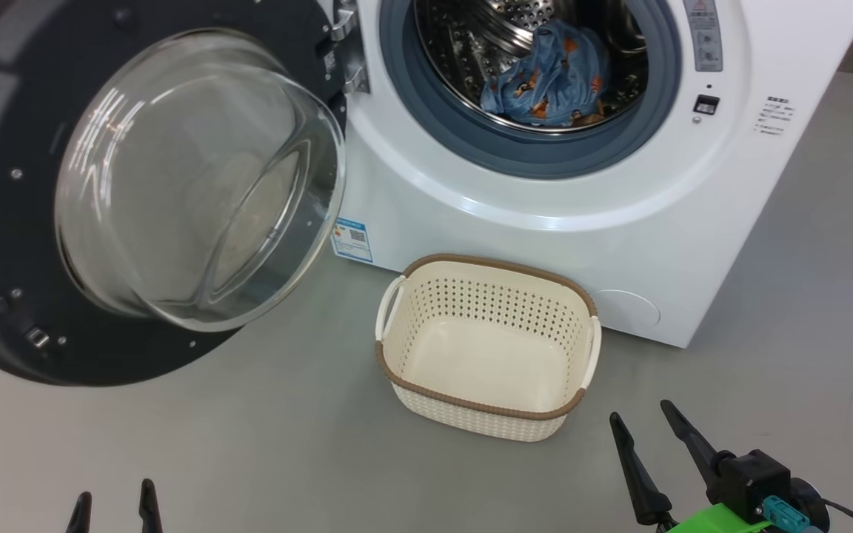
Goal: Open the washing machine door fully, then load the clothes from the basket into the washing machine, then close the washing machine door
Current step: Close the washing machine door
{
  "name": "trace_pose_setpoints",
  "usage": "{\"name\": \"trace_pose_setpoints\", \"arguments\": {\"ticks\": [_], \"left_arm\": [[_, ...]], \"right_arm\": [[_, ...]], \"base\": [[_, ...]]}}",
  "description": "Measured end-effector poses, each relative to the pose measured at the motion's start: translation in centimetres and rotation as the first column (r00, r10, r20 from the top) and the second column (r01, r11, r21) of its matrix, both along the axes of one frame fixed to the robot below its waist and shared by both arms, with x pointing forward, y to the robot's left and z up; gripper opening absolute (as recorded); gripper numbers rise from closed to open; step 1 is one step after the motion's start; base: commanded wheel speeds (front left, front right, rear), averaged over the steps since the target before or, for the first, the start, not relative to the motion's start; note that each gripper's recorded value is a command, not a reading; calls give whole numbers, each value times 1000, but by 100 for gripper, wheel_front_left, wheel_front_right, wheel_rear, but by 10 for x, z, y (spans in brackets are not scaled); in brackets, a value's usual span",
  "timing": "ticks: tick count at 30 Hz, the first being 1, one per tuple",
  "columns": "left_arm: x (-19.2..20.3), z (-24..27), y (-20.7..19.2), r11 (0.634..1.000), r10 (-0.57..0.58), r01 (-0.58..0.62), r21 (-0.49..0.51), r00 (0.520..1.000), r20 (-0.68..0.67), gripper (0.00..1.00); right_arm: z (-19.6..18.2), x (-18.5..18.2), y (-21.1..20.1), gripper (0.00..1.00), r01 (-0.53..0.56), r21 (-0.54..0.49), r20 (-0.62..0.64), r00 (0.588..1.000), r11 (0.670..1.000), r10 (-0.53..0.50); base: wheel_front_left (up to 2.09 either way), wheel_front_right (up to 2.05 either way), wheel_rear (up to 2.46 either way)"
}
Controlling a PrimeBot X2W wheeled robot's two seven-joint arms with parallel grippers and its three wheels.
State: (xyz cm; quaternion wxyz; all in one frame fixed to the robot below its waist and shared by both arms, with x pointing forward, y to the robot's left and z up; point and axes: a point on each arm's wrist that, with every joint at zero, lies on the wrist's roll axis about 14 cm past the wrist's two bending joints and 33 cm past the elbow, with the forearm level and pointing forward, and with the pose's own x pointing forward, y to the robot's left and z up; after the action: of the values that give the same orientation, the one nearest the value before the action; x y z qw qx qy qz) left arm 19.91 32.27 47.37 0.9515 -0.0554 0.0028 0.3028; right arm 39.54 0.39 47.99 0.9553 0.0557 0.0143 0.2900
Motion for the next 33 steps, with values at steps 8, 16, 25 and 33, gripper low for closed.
{"name": "trace_pose_setpoints", "arguments": {"ticks": [8, 16, 25, 33], "left_arm": [[-9, -1, 4, 999, 34, -34, -6, 999, -5, 100], [-11, -1, 5, 999, 47, -47, -4, 999, -8, 100], [-9, -1, 4, 999, 44, -44, -3, 999, -4, 100], [-8, 0, 4, 999, 40, -40, -3, 999, -2, 100]], "right_arm": [[-4, 0, 12, 100, -34, -5, -9, 999, 999, 34], [-5, -1, 15, 100, -45, -6, -12, 999, 999, 45], [-6, -2, 13, 100, -41, -9, -14, 999, 999, 41], [-5, -2, 12, 100, -37, -9, -12, 999, 999, 36]], "base": [[0, 0, 0], [0, 0, 0], [0, 0, 0], [0, 0, 0]]}}
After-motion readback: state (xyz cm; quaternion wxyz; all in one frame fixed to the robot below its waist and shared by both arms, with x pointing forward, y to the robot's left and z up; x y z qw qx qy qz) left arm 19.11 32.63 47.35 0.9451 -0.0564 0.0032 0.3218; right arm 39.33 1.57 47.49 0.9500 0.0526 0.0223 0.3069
